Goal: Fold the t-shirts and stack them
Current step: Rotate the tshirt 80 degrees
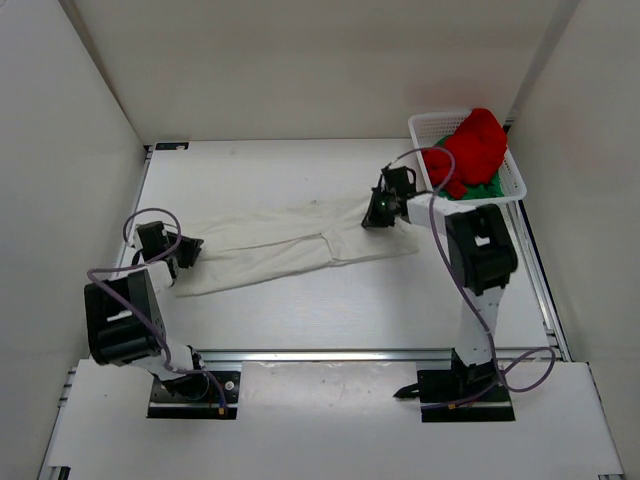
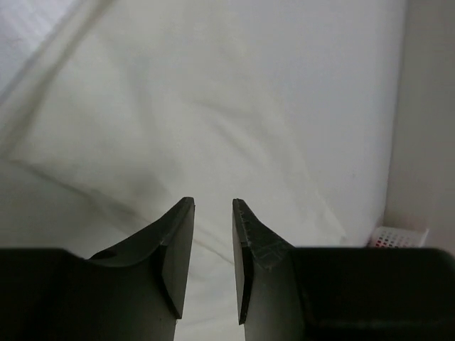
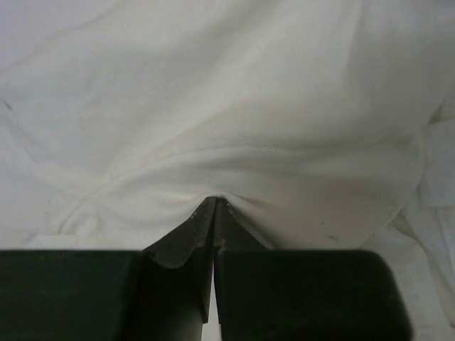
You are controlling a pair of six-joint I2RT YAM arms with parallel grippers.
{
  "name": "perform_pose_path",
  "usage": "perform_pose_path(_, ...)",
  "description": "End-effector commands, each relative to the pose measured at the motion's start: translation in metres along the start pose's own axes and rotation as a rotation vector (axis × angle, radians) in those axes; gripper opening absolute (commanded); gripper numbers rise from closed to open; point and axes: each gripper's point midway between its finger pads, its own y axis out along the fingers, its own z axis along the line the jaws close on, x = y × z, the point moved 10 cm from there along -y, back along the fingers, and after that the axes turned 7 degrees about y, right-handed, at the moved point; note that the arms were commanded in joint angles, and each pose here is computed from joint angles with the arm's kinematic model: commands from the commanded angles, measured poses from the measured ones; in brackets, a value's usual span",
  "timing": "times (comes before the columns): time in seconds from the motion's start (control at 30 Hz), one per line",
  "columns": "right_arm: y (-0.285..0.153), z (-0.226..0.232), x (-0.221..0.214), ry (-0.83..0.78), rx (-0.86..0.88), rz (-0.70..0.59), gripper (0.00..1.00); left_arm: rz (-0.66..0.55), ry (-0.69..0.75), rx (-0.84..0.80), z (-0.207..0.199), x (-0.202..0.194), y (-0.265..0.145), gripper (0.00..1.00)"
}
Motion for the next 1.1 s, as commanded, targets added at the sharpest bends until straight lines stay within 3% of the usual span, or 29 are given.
perform_pose_path(0.0,0.043,0.013,0.029,-0.023,0.002,0.069,0.00,-0.148,0.118,-0.120,-0.046,0.023,-0.036,0.40)
perform_pose_path(0.13,0.099,0.067,0.092,-0.090,0.088,0.070,0.01,-0.087,0.297,-0.171,-0.056,-0.001,-0.056,0.42)
perform_pose_path(0.23,0.094,0.094,0.124,-0.048,0.299,0.020,0.01,0.034,0.376,-0.171,-0.041,-0.029,-0.063,0.42)
perform_pose_path(0.3,0.047,0.118,0.138,-0.120,0.345,-0.091,0.03,0.124,0.416,-0.166,-0.026,-0.049,-0.067,0.42)
perform_pose_path(0.37,0.006,0.141,0.149,-0.250,0.340,-0.171,0.11,0.141,0.463,-0.182,-0.021,-0.061,-0.076,0.43)
perform_pose_path(0.4,-0.021,0.154,0.151,-0.282,0.335,-0.190,0.19,0.160,0.497,-0.183,-0.017,-0.069,-0.079,0.45)
perform_pose_path(0.5,-0.071,0.170,0.144,-0.359,0.331,-0.178,0.29,0.218,0.584,-0.203,-0.016,-0.084,-0.084,0.47)
perform_pose_path(0.67,-0.088,0.165,0.074,-0.403,0.247,-0.027,0.28,0.256,0.668,-0.314,-0.039,-0.093,-0.096,0.46)
perform_pose_path(0.77,-0.095,0.152,0.011,-0.398,0.312,-0.072,0.29,0.238,0.698,-0.377,-0.057,-0.084,-0.111,0.46)
perform_pose_path(0.83,-0.096,0.141,-0.027,-0.307,0.367,-0.055,0.32,0.209,0.699,-0.395,-0.063,-0.071,-0.117,0.47)
perform_pose_path(0.93,-0.083,0.148,-0.080,-0.286,0.459,-0.013,0.36,0.151,0.674,-0.442,-0.079,-0.052,-0.124,0.49)
perform_pose_path(1.07,-0.040,0.179,-0.122,-0.240,0.506,0.065,0.40,0.170,0.695,-0.511,-0.102,-0.049,-0.128,0.49)
